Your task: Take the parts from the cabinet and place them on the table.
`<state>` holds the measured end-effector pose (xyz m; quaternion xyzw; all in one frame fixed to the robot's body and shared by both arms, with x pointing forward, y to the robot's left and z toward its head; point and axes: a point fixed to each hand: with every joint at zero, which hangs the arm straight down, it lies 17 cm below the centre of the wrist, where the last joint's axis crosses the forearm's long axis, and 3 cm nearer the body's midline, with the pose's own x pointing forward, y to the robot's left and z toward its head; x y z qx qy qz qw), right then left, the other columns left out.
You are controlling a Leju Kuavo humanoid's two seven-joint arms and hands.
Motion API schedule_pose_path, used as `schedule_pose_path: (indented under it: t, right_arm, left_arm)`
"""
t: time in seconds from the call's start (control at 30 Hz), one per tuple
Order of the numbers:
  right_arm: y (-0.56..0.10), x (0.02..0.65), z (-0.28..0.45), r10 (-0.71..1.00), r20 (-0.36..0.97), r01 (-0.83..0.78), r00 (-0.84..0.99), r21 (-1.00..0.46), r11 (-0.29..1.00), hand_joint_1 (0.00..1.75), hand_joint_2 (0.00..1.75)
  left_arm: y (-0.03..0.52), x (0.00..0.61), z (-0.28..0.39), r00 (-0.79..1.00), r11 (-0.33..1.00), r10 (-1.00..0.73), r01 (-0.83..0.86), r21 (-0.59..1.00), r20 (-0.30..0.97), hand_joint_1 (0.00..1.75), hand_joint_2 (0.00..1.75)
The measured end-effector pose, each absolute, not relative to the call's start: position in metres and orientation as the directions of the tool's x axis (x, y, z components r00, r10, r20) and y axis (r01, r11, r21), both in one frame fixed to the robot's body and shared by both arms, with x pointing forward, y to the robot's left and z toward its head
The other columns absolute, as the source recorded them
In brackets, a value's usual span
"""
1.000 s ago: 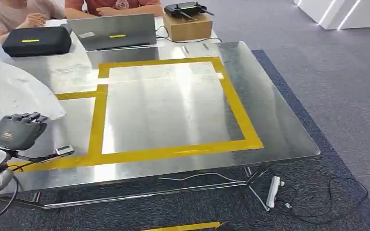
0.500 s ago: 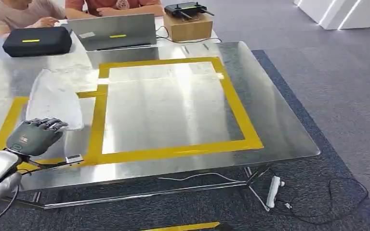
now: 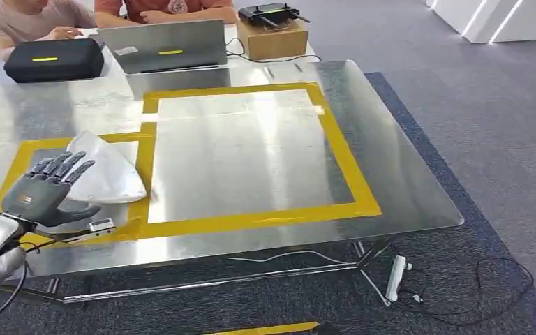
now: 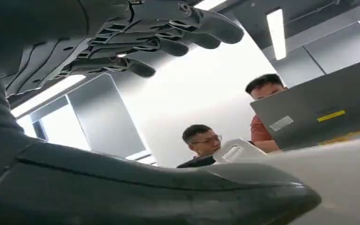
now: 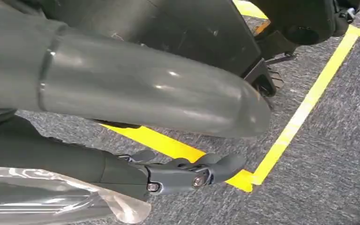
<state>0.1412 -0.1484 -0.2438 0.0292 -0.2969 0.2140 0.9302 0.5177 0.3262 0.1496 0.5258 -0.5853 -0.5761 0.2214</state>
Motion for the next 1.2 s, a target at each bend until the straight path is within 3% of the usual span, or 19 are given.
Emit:
schedule_pose_path:
  t: [1.2]
  right_arm:
    - [-0.153,0.138,-0.246,0.386,0.553,-0.413,0.739,-0.082,0.907,0.00,0.00]
  left_arm:
    - [0.341,0.518,0.168,-0.270,-0.218,-0.897,-0.420,0.881,-0.350,0.00,0.00]
